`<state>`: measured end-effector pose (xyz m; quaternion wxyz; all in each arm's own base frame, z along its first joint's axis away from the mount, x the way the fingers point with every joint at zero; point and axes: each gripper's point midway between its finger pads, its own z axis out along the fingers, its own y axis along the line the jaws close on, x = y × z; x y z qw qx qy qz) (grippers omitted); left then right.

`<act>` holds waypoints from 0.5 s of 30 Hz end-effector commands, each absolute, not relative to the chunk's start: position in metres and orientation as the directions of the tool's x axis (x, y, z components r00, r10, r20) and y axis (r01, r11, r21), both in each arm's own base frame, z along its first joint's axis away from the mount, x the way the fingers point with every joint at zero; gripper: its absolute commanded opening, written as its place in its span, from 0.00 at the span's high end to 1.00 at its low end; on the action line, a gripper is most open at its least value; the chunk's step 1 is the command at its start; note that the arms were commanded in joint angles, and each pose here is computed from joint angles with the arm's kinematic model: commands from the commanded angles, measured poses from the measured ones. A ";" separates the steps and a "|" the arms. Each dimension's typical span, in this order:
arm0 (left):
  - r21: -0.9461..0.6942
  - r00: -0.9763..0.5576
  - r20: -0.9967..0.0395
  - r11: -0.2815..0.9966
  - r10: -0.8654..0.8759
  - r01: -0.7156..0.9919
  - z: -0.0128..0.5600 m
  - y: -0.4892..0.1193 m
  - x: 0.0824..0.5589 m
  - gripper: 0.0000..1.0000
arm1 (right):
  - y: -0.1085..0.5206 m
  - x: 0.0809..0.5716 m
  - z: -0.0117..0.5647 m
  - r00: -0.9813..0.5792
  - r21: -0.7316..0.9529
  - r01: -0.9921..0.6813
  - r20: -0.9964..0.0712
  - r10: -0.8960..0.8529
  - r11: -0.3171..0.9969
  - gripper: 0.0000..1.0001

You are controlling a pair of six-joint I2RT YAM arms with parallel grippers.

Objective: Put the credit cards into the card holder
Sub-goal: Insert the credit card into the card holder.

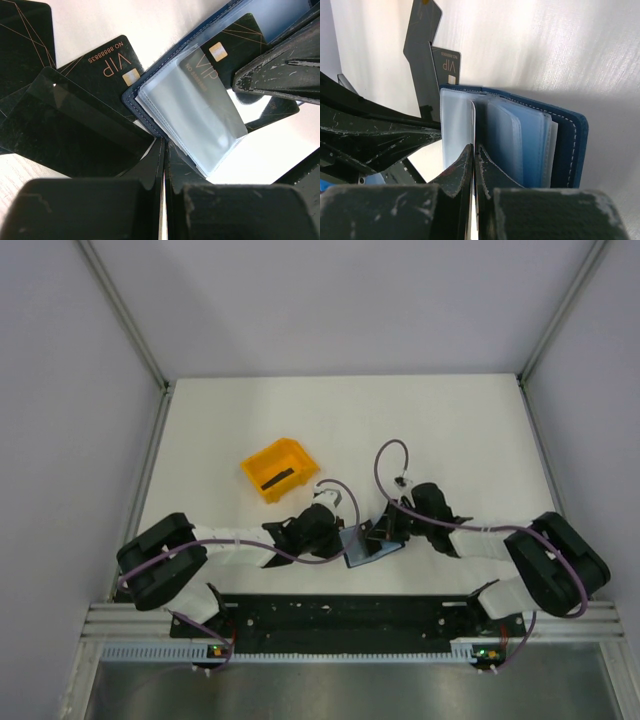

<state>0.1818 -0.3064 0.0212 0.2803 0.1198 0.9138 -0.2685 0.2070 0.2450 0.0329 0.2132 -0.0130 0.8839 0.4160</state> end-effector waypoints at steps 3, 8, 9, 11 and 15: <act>-0.405 -0.831 -0.547 0.836 0.103 0.370 0.009 -0.302 0.175 1.00 | 0.260 0.185 0.020 -0.931 0.744 -0.199 -0.348 0.115 0.637 1.00; -0.407 -0.832 -0.545 0.836 0.103 0.369 0.008 -0.303 0.175 1.00 | 0.268 0.178 0.018 -0.935 0.757 -0.193 -0.335 0.117 0.624 1.00; -0.411 -0.832 -0.546 0.834 0.100 0.370 0.009 -0.304 0.175 1.00 | 0.269 0.177 0.018 -0.937 0.758 -0.191 -0.330 0.114 0.623 1.00; -0.413 -0.833 -0.544 0.832 0.100 0.369 0.008 -0.304 0.174 1.00 | 0.273 0.174 0.017 -0.941 0.759 -0.196 -0.324 0.100 0.621 1.00; -0.414 -0.832 -0.546 0.831 0.100 0.371 0.009 -0.303 0.174 1.00 | 0.273 0.169 0.016 -0.944 0.757 -0.195 -0.318 0.091 0.624 1.00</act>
